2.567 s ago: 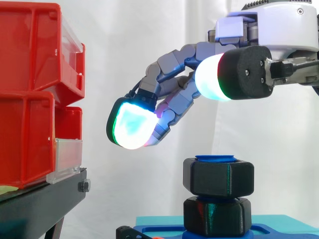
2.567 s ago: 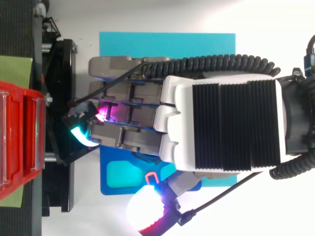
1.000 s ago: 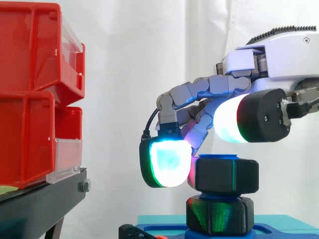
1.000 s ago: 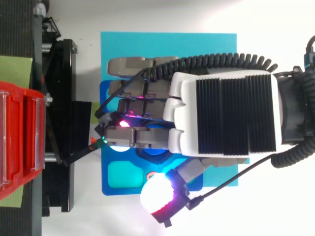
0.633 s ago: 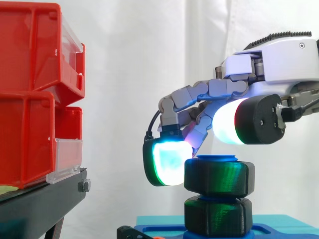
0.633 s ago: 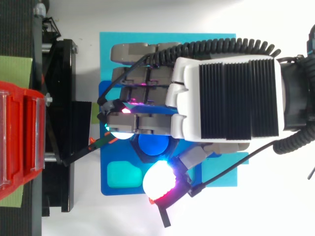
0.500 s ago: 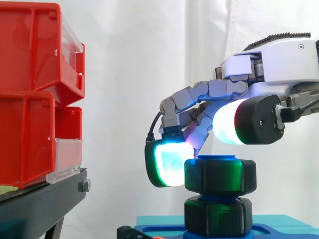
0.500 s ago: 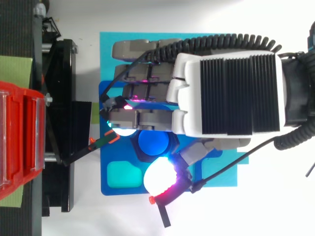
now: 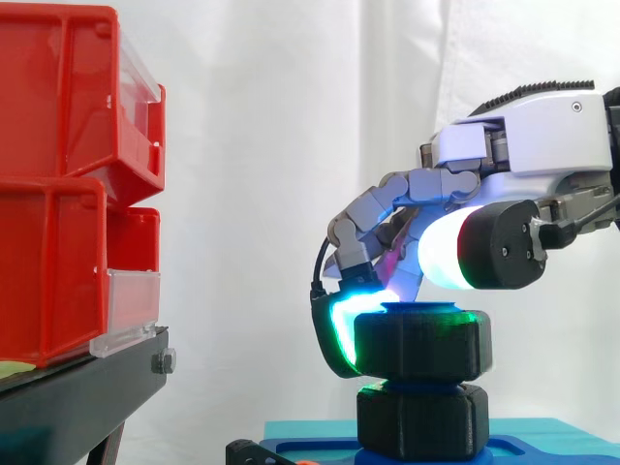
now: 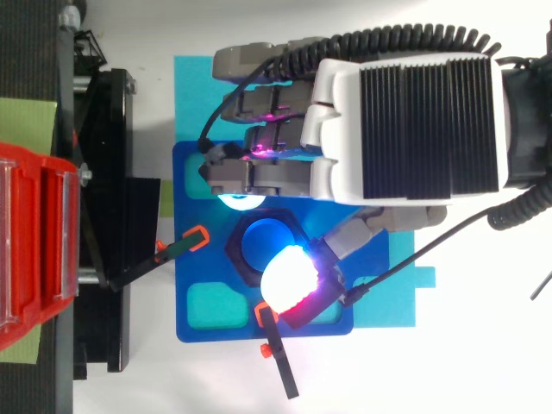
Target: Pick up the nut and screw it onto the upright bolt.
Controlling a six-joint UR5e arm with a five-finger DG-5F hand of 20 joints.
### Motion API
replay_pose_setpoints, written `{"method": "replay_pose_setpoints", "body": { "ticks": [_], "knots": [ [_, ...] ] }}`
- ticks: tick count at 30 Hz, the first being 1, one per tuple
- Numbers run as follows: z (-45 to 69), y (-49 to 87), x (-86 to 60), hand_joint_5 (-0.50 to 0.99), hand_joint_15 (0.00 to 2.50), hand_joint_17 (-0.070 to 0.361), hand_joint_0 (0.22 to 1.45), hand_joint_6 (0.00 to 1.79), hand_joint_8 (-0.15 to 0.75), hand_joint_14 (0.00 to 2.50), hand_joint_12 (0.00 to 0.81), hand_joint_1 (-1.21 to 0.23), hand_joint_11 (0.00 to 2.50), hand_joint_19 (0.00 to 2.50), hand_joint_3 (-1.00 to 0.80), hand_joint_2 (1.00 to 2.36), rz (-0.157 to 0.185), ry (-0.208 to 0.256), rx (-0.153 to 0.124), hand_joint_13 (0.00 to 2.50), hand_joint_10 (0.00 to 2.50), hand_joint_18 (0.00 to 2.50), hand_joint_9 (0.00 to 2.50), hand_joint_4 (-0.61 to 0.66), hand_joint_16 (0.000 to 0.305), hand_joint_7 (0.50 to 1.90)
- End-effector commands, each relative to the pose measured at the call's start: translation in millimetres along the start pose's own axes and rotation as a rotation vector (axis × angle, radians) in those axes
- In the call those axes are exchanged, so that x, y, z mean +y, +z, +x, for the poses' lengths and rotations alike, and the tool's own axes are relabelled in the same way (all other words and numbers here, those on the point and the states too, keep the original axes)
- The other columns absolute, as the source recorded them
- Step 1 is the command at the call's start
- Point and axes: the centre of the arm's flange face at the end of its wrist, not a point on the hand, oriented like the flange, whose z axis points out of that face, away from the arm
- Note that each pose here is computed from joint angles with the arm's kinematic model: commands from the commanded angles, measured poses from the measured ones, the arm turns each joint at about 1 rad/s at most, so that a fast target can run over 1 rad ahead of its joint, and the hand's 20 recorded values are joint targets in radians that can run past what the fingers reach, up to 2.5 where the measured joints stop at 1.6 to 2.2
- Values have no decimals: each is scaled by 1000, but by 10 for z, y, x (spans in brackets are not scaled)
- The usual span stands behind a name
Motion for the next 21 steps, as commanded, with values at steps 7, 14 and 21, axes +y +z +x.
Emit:
{"method": "replay_pose_setpoints", "body": {
  "ticks": [7, 14, 21],
  "knots": [
    [-78, 7, -66, -8, 0, 24, 541, 620, 276, 0, 190, -209, 0, 0, -500, 1000, 1, -1, -19, 871, 0, 486, 1079, 158, 11, 1323],
    [-265, 50, -66, -52, 0, 29, 534, 504, 269, 0, 200, -183, 0, 0, -500, 1000, -2, -4, -49, 831, 0, 459, 1013, 214, 13, 1208],
    [-489, 103, -19, -79, 0, 37, 528, 504, 251, 0, 207, -166, 0, 0, -500, 1000, -13, -13, -84, 804, 0, 444, 971, 254, 17, 945]
  ]
}}
